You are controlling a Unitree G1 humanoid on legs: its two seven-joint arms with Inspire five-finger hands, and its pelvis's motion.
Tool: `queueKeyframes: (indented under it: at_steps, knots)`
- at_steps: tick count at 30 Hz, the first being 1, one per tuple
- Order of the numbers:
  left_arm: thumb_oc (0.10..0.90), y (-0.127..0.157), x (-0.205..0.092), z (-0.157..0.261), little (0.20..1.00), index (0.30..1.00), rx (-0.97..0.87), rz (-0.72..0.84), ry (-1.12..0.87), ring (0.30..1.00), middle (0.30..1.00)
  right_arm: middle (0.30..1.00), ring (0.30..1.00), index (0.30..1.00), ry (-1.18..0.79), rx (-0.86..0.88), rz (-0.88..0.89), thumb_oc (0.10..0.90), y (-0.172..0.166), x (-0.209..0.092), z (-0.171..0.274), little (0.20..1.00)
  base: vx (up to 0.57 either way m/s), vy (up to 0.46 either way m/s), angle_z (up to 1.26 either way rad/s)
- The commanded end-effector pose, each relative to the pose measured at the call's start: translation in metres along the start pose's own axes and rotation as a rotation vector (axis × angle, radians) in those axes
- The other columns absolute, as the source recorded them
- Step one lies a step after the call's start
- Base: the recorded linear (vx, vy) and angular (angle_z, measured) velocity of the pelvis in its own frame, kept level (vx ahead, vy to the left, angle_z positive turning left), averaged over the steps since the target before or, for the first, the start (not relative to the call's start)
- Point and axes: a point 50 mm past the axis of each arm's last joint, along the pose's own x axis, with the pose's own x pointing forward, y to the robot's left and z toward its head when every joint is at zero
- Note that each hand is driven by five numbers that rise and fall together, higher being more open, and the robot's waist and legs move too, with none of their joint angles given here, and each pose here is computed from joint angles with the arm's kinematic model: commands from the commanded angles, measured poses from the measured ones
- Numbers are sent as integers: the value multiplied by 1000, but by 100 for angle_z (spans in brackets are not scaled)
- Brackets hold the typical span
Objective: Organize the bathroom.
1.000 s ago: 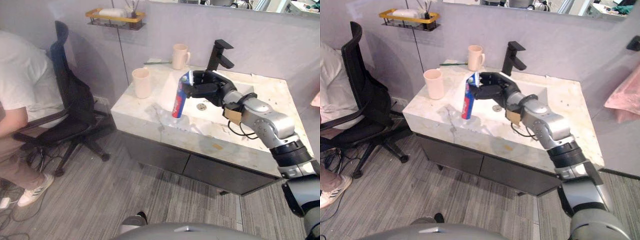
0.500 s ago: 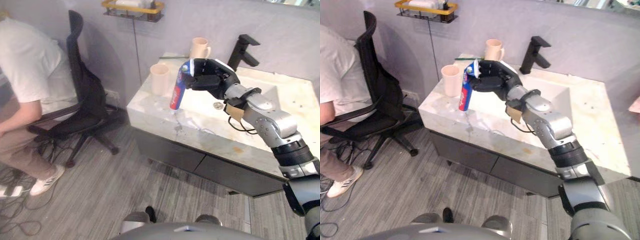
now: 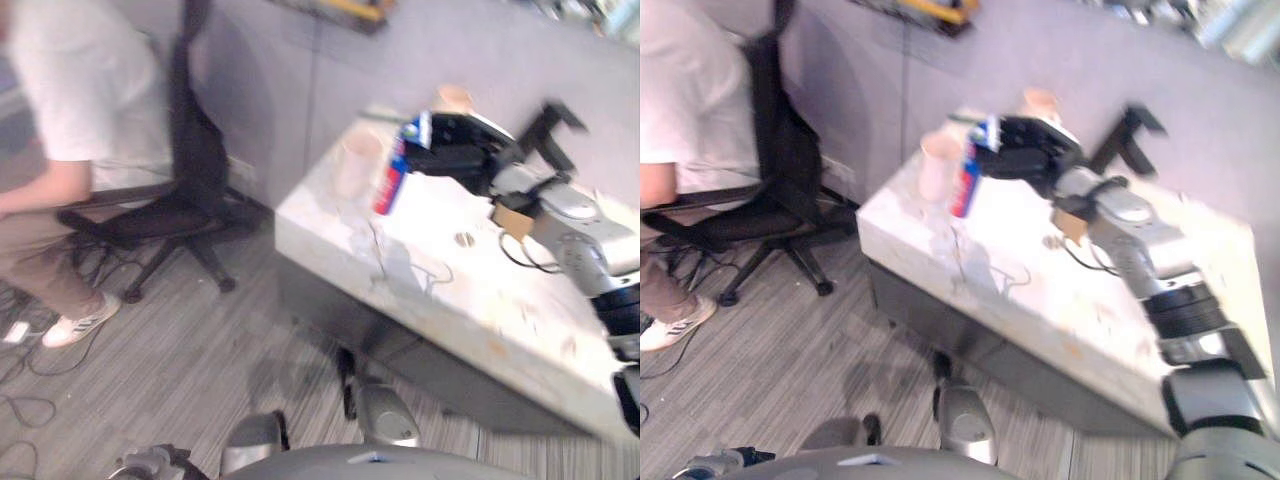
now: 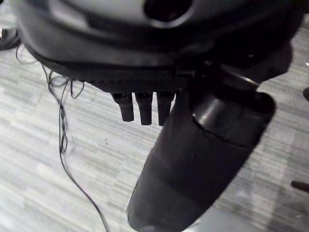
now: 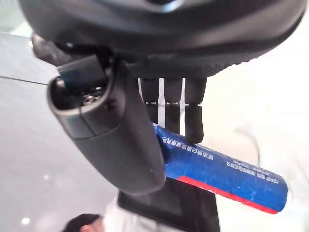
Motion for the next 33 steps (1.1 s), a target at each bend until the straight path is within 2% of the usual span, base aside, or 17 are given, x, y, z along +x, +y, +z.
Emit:
queueKeyframes:
  at_steps: [1,7,19,33]
  knots:
    - [800,24,-4,-44,900,900,132,58,159,900,900,300,300,300,-642,45,18,400,8,-13,130,300,95,-70,-25]
    - [800,29,-5,-57,900,900,119,84,187,900,900,300,300,300,-664,49,-7,400,8,-21,137,300,65,-31,-9]
    - [800,28,-5,-58,900,900,149,72,188,900,900,300,300,300,-638,56,-27,400,-3,-28,132,300,44,9,-3]
    - [800,21,-4,-58,900,900,191,51,202,900,900,300,300,300,-705,30,70,400,32,-23,153,300,29,1,3]
